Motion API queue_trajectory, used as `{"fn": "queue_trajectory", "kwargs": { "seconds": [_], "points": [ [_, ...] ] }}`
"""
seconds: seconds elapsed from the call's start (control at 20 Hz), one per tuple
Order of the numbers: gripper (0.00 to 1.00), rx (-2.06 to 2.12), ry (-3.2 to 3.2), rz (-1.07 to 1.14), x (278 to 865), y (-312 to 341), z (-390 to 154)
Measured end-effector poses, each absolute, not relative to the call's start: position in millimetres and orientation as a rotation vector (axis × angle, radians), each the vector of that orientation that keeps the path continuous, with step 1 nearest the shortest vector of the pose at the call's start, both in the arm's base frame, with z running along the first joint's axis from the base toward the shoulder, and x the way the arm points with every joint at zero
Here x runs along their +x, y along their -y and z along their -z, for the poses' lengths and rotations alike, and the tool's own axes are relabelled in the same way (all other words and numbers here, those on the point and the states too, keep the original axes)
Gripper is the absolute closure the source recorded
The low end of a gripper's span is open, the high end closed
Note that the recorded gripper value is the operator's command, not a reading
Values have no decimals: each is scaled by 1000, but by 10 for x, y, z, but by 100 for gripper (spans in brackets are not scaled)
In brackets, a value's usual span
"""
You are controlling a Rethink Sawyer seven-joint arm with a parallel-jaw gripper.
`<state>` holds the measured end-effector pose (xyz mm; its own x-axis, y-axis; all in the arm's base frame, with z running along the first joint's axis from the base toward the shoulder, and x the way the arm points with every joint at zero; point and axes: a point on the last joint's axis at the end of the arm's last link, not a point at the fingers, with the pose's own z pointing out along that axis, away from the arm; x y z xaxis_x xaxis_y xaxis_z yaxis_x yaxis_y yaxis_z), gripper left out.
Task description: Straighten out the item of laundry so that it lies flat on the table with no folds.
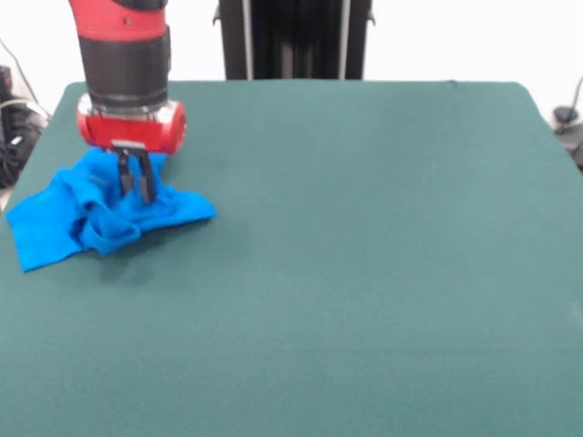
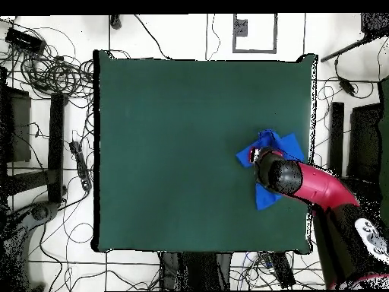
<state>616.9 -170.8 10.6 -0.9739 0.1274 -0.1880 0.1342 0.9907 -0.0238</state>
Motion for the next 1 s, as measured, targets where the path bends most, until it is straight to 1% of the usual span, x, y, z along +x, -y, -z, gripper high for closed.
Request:
{"fn": "queue_trajectory", "kwargs": {
  "seconds": [0.2,0.25,0.35,0.4,0.6,0.7,0.8,1.0],
  "points": [
    [100,214,-2917,85,6228,1763,-551],
    [100,231,-2910,95,6254,1787,-785],
    [100,244,-2907,101,6269,1801,-940],
    [100,258,-2905,110,6285,1818,-1143],
    [100,282,-2906,128,6310,1801,-1572],
    [100,283,-2907,135,6318,1770,-1689],
    [100,278,-2903,149,6344,1650,-1936],
    [100,256,-2885,155,6400,1453,-2129]
  ]
}}
